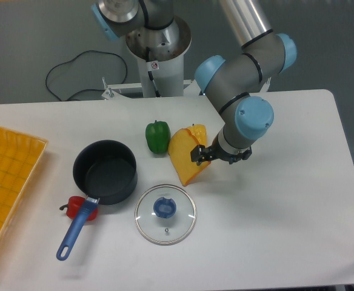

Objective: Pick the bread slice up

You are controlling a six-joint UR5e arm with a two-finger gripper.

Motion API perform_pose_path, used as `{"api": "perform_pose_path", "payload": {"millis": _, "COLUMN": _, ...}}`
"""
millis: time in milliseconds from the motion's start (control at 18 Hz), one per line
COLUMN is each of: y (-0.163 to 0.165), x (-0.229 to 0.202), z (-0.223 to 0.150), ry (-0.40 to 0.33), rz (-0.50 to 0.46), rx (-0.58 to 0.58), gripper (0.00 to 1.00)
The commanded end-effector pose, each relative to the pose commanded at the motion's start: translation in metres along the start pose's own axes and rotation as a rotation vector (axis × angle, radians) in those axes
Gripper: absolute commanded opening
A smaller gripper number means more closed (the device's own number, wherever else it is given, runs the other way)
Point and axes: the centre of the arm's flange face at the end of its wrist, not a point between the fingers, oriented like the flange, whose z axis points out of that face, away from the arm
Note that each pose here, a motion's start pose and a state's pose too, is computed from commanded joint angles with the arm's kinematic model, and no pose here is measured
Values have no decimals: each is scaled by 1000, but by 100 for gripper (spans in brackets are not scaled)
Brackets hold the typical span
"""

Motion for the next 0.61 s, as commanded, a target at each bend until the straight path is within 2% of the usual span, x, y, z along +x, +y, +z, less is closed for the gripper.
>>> {"api": "perform_pose_path", "payload": {"millis": 611, "y": 0, "x": 4, "z": 10, "ry": 21, "rz": 4, "rx": -41, "gripper": 98}}
